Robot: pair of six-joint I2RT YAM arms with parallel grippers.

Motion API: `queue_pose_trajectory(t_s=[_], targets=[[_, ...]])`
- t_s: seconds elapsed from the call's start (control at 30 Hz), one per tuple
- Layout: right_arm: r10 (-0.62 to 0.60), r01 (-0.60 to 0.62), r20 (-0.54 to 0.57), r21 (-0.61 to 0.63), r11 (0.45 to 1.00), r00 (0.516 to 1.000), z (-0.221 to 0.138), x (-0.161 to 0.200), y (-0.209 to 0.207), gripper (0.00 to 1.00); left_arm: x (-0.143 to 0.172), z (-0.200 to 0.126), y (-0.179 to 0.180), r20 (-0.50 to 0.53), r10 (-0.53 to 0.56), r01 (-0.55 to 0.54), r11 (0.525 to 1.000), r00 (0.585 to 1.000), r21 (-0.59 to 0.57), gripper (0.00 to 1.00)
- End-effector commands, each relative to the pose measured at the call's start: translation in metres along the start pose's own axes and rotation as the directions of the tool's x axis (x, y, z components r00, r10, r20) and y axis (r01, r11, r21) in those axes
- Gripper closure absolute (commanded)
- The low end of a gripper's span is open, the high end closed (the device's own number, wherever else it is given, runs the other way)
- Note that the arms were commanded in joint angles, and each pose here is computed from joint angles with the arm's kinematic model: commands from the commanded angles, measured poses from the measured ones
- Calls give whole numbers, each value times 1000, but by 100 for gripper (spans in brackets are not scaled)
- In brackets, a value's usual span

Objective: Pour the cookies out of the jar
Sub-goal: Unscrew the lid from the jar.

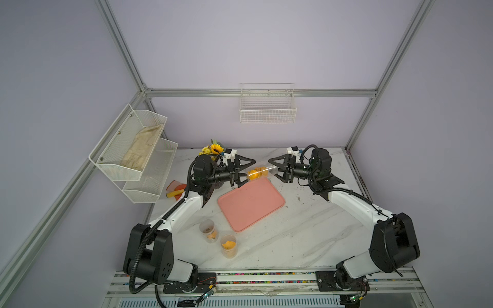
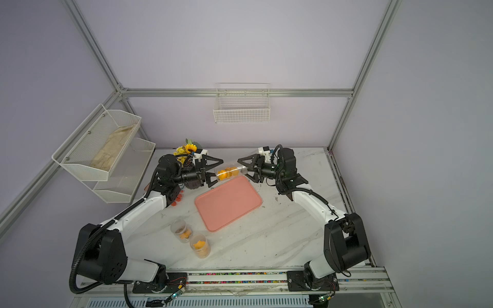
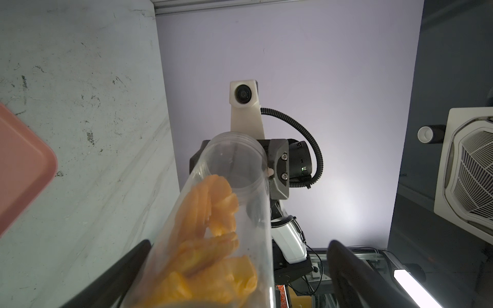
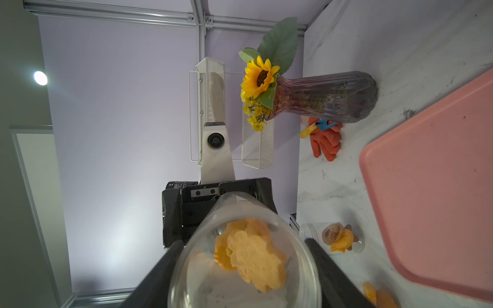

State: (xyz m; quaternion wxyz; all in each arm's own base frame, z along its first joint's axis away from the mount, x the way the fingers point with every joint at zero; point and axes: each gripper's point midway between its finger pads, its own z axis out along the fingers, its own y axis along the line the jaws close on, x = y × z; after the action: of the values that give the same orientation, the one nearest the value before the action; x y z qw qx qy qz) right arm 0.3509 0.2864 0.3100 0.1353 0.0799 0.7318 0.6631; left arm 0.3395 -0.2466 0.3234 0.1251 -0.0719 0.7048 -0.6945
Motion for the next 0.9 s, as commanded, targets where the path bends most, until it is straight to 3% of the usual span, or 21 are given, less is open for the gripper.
queue_pose_trajectory(t_s=[0.0, 0.43, 0.67, 0.8, 0.87], targets=[[15, -17, 103, 24, 1000, 995, 0, -10, -9, 36, 9, -2, -26, 41, 65, -67, 996, 997, 66, 4], [24, -28, 119, 31, 999, 993, 4, 2, -18, 36, 1, 1, -28, 91, 45, -51, 996, 995, 68, 32], [22, -25, 96, 36, 999, 995, 4, 6, -18, 36, 1, 0, -21, 68, 56, -60, 996, 996, 65, 36], [4, -6, 61, 39, 999, 998, 6, 10, -13, 30, 0, -4, -17, 56, 72, -75, 996, 996, 51, 37], [-17, 16, 18, 46, 999, 1000, 7, 15, -8, 20, 0, -6, -16, 40, 85, -87, 995, 996, 43, 37]])
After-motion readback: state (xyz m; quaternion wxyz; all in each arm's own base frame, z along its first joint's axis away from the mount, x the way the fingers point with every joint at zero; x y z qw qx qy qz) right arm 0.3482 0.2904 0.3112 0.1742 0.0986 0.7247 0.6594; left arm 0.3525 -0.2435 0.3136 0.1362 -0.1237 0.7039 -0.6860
